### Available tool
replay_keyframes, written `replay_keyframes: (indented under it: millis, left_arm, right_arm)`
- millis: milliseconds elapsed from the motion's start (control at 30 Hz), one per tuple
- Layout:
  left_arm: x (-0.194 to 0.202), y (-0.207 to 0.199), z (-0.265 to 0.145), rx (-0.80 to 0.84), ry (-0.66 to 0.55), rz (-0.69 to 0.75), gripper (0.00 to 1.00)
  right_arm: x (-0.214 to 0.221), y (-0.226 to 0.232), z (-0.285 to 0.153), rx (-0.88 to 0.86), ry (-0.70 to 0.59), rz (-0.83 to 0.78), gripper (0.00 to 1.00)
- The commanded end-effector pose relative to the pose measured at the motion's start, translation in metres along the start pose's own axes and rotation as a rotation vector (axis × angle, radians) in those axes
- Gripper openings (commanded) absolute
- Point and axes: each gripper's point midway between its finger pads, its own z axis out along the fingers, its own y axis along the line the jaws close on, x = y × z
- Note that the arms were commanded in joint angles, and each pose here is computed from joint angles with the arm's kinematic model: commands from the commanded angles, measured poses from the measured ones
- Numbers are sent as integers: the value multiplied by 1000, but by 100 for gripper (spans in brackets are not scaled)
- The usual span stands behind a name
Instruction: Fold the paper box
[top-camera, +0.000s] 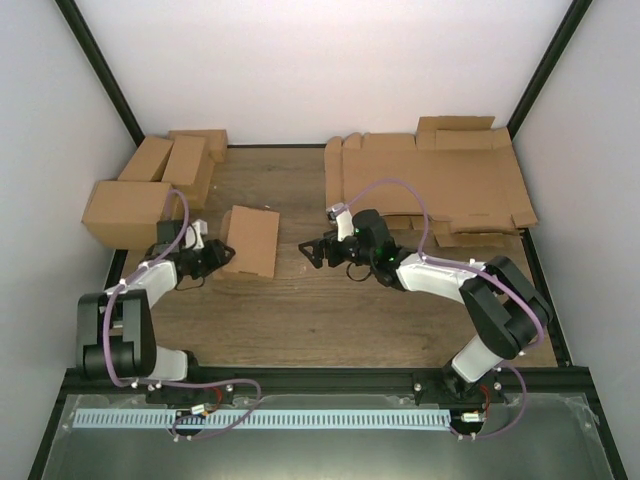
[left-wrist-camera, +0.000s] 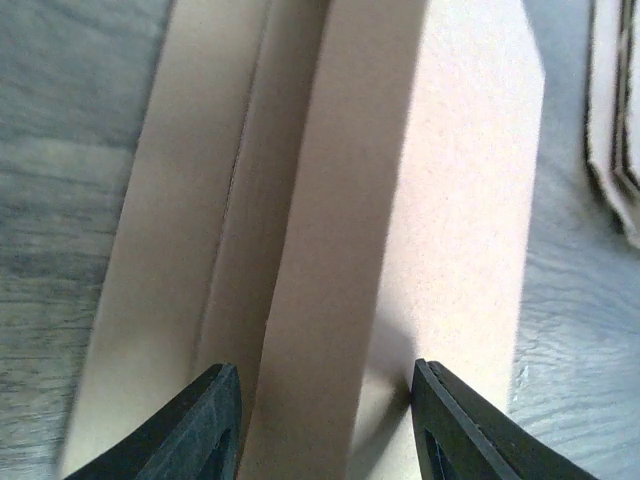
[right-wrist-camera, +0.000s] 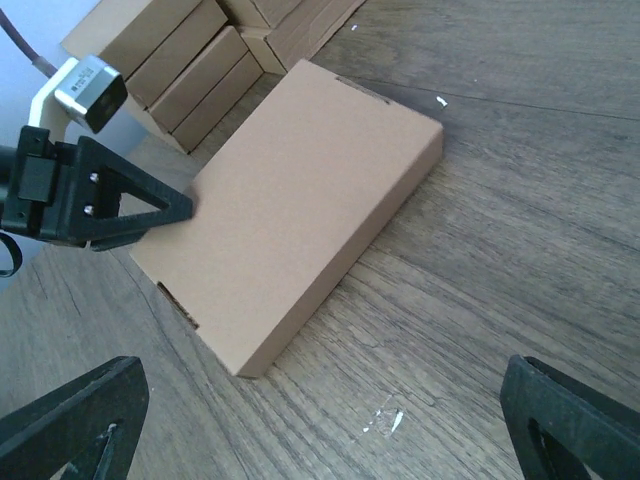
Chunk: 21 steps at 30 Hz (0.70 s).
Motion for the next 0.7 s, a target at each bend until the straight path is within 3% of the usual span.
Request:
replay_keyframes:
  millis: [0, 567, 667]
  left_arm:
    - [8, 2, 10, -43, 40, 34, 48]
    - [83, -45, 46, -14, 241, 193, 55]
    - [76, -45, 39, -43, 201, 192, 68]
  right_arm:
    - [-5, -4, -1, 21, -28, -16, 100]
    - [20, -15, -3, 54, 30, -1, 100]
    - [23, -16, -1, 54, 37, 10, 100]
